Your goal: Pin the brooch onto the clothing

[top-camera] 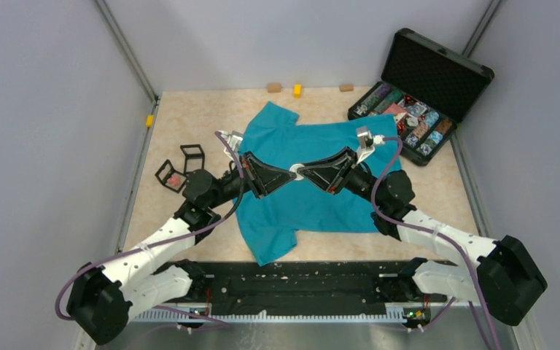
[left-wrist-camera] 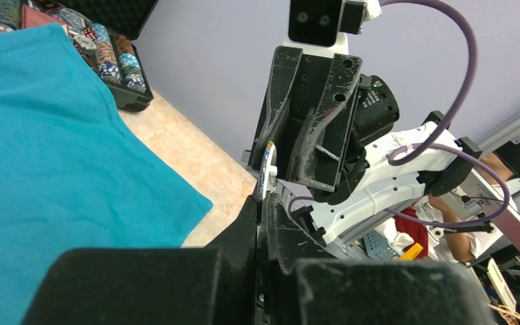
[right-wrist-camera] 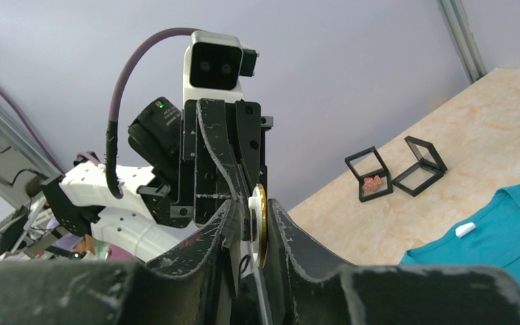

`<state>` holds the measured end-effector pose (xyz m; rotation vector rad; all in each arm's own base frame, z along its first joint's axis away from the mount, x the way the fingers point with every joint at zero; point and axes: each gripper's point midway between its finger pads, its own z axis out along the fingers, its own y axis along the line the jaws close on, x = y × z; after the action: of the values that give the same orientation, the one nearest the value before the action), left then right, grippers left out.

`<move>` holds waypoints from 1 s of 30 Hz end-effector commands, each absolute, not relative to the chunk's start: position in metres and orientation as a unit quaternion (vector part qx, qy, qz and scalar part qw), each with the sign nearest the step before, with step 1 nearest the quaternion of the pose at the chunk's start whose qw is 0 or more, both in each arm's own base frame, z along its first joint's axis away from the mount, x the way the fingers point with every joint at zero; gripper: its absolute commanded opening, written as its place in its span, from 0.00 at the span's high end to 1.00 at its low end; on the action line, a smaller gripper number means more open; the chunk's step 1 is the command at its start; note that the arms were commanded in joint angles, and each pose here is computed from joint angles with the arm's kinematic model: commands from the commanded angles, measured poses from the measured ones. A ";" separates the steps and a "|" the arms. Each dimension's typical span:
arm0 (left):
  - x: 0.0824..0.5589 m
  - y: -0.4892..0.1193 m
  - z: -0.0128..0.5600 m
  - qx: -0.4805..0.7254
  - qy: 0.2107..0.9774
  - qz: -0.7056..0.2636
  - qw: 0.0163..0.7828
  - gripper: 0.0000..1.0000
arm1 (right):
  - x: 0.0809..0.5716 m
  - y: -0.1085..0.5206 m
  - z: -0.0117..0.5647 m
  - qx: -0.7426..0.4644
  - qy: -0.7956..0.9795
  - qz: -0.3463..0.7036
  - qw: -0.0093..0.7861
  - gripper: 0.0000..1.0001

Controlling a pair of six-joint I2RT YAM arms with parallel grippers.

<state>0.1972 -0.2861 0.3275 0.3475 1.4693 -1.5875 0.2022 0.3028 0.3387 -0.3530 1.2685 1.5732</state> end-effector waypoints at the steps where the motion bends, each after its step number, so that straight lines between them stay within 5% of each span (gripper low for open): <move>1: 0.203 -0.281 0.351 0.138 0.579 -0.631 0.497 1.00 | 0.182 0.303 0.363 -0.190 0.494 0.668 0.523 0.74; 9: 0.206 -0.279 0.348 0.133 0.587 -0.623 0.500 1.00 | 0.180 0.302 0.358 -0.187 0.496 0.671 0.519 0.72; 30: 0.203 -0.279 0.351 0.136 0.583 -0.625 0.501 1.00 | 0.188 0.303 0.337 -0.182 0.526 0.647 0.521 0.91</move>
<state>0.1979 -0.2854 0.3227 0.3465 1.5040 -1.5464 0.1996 0.3024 0.3317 -0.3763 1.3057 1.5533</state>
